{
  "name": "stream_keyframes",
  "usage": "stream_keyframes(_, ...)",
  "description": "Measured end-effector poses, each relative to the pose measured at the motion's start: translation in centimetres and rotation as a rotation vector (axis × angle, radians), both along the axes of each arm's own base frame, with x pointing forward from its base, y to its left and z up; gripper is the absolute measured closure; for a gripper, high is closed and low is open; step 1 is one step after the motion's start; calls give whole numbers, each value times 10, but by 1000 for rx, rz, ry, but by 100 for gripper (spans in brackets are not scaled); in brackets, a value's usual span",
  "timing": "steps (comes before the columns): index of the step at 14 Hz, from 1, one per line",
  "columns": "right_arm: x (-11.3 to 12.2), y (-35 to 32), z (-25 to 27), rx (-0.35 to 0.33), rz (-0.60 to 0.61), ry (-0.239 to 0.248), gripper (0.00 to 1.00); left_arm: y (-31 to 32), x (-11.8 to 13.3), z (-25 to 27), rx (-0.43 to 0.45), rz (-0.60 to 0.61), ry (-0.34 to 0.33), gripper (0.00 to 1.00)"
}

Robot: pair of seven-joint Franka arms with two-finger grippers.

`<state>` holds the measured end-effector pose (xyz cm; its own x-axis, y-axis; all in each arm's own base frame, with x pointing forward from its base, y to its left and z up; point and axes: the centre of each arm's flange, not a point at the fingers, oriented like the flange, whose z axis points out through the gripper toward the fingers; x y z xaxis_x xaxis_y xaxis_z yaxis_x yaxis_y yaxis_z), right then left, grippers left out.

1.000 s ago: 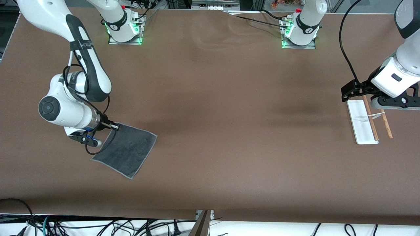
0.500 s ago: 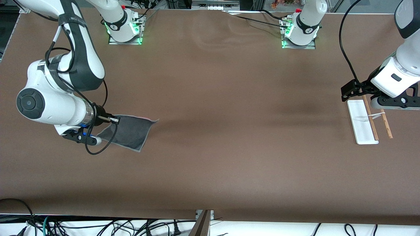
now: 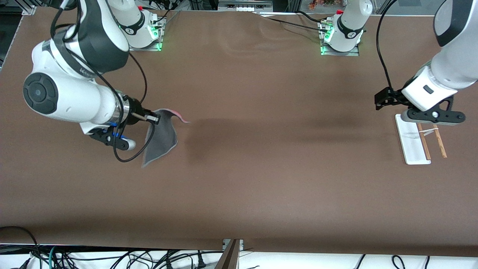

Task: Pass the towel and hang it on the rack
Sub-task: 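Lift the towel with the right gripper while the left gripper approaches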

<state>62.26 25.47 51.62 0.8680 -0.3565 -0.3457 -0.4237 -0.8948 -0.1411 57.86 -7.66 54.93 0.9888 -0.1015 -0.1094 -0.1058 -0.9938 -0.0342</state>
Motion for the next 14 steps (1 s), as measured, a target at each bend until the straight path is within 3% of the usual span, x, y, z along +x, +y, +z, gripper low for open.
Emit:
stream_keyframes(3, -18, 55, 26, 62, -138, 46, 98, -16, -2, -13, -70, -43, 61, 0)
stream_keyframes(7, -35, 109, 48, 173, -285, 98, 98, -40, 0, -33, -233, -82, 122, 0)
stream_keyframes(10, -43, 137, 56, 215, -365, 104, 98, -84, -6, -43, -316, -187, 157, 0)
stream_keyframes(14, -61, 175, 61, 237, -429, 104, 98, -147, -20, -45, -520, -312, 190, 0)
